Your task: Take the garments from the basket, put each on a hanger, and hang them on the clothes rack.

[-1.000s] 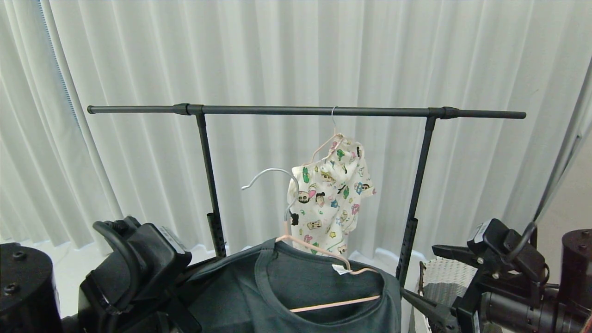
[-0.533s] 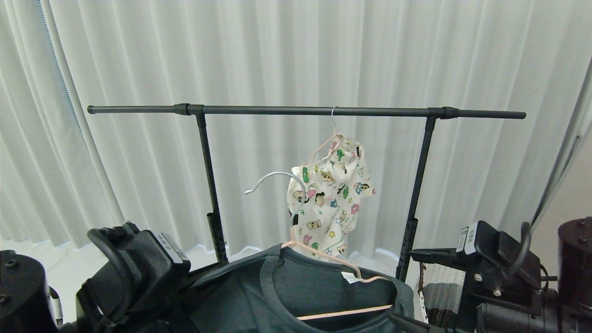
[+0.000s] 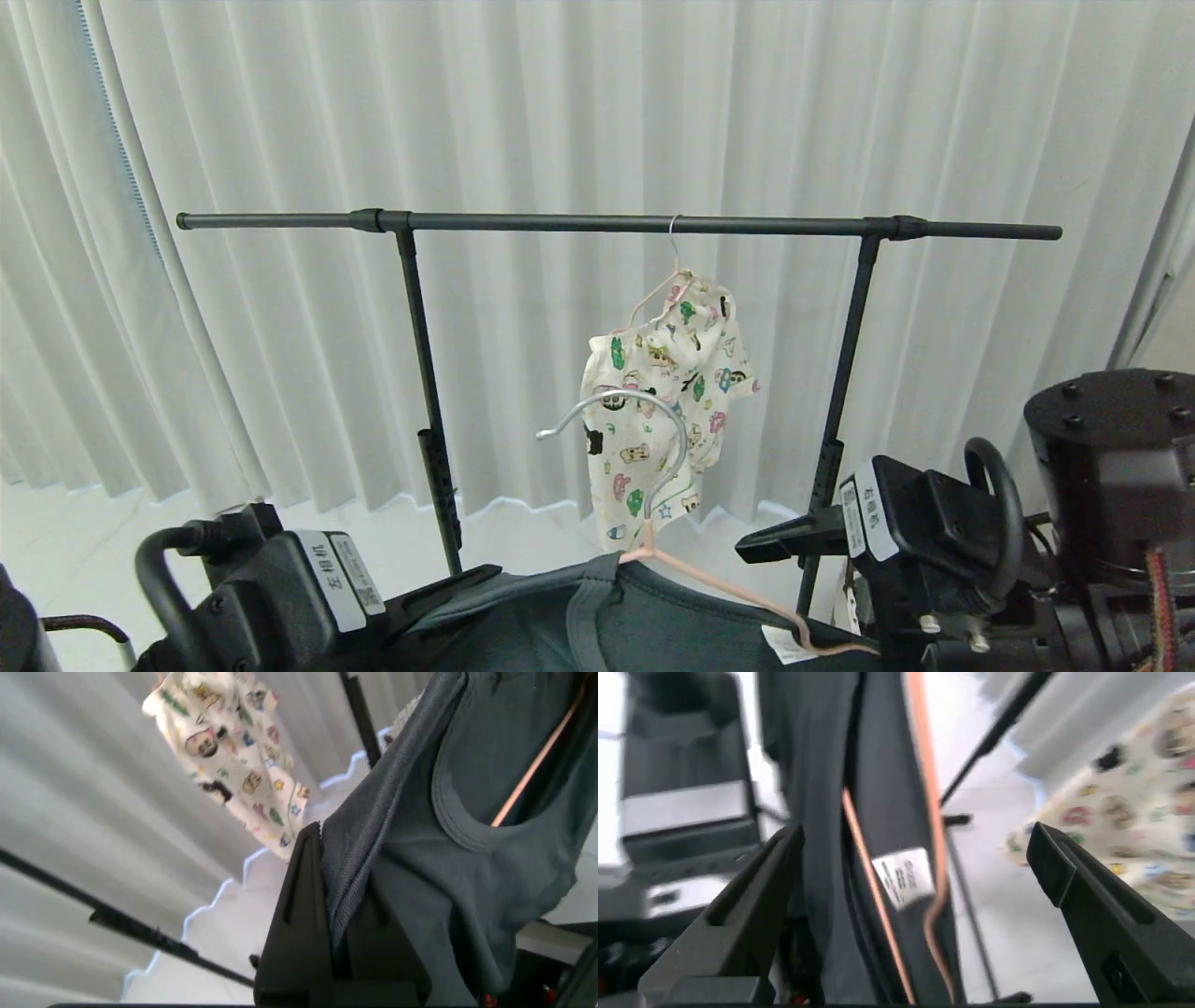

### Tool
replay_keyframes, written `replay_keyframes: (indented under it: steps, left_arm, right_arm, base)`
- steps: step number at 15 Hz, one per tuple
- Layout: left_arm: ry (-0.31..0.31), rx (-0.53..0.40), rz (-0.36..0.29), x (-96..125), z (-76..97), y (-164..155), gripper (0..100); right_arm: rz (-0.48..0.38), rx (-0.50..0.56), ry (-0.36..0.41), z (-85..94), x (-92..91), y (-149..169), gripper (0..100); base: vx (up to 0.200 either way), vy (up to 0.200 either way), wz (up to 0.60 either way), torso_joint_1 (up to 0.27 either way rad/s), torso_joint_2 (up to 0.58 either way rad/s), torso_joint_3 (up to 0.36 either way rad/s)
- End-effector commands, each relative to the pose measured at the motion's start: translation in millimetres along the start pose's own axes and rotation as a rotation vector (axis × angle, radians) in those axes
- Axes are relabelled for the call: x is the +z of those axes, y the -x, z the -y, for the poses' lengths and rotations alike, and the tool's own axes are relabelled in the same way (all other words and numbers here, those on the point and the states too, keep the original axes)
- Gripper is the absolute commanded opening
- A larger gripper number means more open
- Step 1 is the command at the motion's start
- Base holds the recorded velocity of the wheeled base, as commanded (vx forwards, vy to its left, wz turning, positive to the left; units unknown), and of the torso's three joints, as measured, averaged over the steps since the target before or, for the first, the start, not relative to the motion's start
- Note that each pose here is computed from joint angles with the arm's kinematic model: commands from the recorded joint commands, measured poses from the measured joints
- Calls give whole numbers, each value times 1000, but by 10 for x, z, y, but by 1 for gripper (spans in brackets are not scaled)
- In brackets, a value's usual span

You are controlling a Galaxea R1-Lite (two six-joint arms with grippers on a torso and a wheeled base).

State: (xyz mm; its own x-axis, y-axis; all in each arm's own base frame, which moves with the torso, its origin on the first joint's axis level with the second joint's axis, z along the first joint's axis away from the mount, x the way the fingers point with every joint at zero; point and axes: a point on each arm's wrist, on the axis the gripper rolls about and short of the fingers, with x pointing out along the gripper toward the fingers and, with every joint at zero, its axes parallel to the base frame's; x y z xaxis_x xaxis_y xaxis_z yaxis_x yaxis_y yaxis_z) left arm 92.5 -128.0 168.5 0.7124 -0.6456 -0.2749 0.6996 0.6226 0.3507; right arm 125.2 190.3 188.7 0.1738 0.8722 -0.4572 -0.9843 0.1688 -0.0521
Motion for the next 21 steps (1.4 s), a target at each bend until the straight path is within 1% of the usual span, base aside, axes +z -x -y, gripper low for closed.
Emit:
replay_keyframes:
  steps: [1,3,4,6,9,12,13,21]
  left_arm:
    - [-16,-10,15,16,23,7,0]
    - [-48,-11,16,13,25,11,0]
    - [-57,-13,15,13,29,8,0]
    - [-57,-17,21,28,34,9,0]
    - [-55,-14,30,54,27,7,0]
    - [-53,-11,38,80,19,5,0]
    - [-52,-11,40,87,19,-2,0]
    - [-58,-25,44,87,43,8,0]
  right_arm:
    - [-18,20,-6,5,-9,-70,100]
    - [-37,26,-19,11,-25,-96,100]
    - [-45,27,-43,18,-35,-110,100]
    - [-48,25,-83,21,-32,-117,100]
    - [-64,23,-121,31,-58,-156,100]
    - [-71,15,-134,47,-73,-163,100]
    - [-76,10,-136,57,-78,-177,0]
    - [-79,-33,-130,75,-75,-187,0]
  base:
    - [0,0,0,0,0,0]
    - [0,0,0,0,0,0]
    - [0,0,0,0,0,0]
    - [0,0,0,0,0,0]
    - [0,0,0,0,0,0]
    - [0,0,0,0,0,0]
    - [0,0,0,0,0,0]
    - [0,0,0,0,0,0]
